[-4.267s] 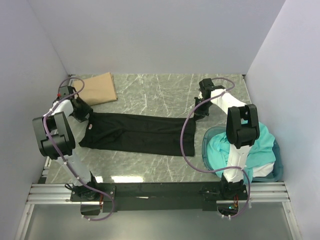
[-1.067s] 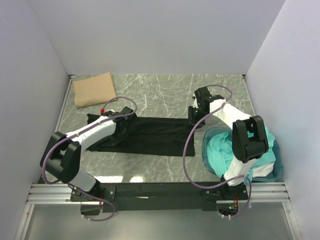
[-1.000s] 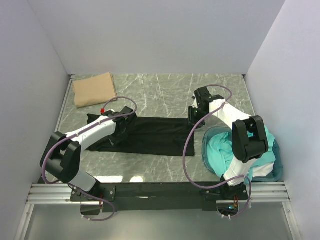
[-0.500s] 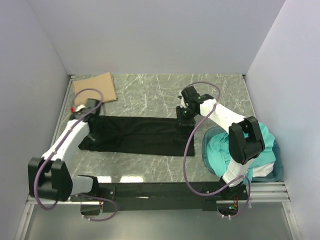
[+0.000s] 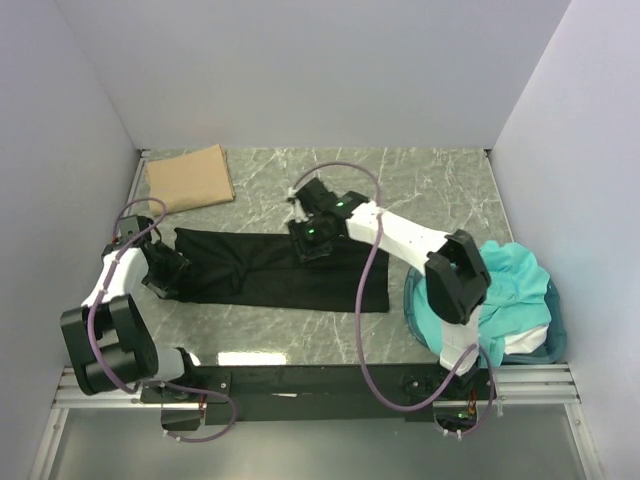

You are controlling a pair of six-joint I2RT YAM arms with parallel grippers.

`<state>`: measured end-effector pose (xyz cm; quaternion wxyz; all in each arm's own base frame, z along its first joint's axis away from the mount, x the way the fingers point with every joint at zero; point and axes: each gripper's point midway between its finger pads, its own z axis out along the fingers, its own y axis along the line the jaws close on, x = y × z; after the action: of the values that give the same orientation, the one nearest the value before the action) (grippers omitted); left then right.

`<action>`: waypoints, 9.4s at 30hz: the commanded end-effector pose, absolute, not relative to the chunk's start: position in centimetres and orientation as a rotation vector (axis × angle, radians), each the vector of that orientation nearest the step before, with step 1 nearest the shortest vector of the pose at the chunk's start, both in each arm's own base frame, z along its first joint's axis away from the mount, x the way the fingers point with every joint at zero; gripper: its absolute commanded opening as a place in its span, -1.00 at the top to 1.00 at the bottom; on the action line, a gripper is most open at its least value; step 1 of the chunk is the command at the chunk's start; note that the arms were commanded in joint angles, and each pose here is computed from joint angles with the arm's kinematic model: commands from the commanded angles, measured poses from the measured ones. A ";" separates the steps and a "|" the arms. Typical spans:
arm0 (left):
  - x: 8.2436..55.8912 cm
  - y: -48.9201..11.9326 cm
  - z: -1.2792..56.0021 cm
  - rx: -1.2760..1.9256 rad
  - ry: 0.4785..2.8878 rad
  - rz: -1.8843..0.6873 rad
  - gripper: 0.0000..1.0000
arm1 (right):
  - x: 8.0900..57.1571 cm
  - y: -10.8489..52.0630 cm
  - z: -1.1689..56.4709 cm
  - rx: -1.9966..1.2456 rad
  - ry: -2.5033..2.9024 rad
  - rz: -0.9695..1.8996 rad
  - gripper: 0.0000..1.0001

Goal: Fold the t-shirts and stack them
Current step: Fold the tshirt

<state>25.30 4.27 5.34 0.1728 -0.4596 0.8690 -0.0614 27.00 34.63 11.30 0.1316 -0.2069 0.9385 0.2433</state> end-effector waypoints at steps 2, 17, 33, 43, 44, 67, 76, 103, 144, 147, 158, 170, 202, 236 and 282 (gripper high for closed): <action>27.7 3.9 5.5 -1.202 2.445 -0.350 -0.21 | 25.6 40.8 13.4 -0.668 2.638 0.807 0.27; 28.2 4.4 5.5 -1.123 2.481 -0.398 -0.19 | 26.2 51.9 10.9 -0.636 2.479 0.895 0.18; 27.5 3.4 5.3 -1.114 2.495 -0.460 -0.02 | 25.1 52.7 6.3 -0.699 2.527 0.715 0.13; 27.6 3.4 4.9 -1.119 2.512 -0.460 0.12 | 25.4 52.9 4.4 -0.713 2.537 0.663 0.13; 27.6 3.4 4.8 -1.124 2.515 -0.459 0.12 | 25.5 52.9 4.1 -0.713 2.541 0.661 0.13; 27.6 3.4 3.9 -1.129 2.536 -0.464 0.99 | 24.7 50.8 5.6 -0.692 2.539 0.666 1.00; 27.6 4.3 4.7 -1.147 2.525 -0.397 0.99 | 25.1 50.0 7.7 -0.647 2.512 0.709 1.00; 25.6 5.5 8.9 -1.218 2.454 -0.231 0.12 | 27.3 42.2 13.7 -0.572 2.461 0.703 0.35; 33.9 -2.4 -0.6 -1.009 2.695 -0.154 0.19 | 31.5 20.2 0.1 -0.187 2.918 0.296 0.42; 33.7 -2.6 -1.3 -0.982 2.728 -0.140 0.20 | 30.1 19.4 -0.3 -0.114 2.964 0.260 0.43; 32.6 -5.6 -3.3 -0.712 2.869 -0.102 0.20 | 23.5 19.7 -0.5 0.001 3.029 0.212 0.44; 35.6 -8.9 -3.1 -0.382 2.904 -0.044 0.21 | 18.2 22.9 -0.3 0.052 3.050 0.115 0.44; 47.7 -24.8 -0.5 0.200 2.717 -0.497 0.22 | 15.3 27.4 5.3 0.005 3.023 0.209 0.44; 45.7 -22.6 2.0 -0.070 2.790 -0.462 0.26 | 15.4 27.9 3.3 -0.170 2.964 0.324 0.42; 59.5 -25.7 18.5 0.051 2.124 -0.862 -0.43 | 26.8 33.2 8.3 -0.290 2.865 0.582 0.33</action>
<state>58.88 -24.89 6.41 0.3210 -0.0061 0.9012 -0.2911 26.19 32.81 4.13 0.0595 -0.0863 0.9807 0.1649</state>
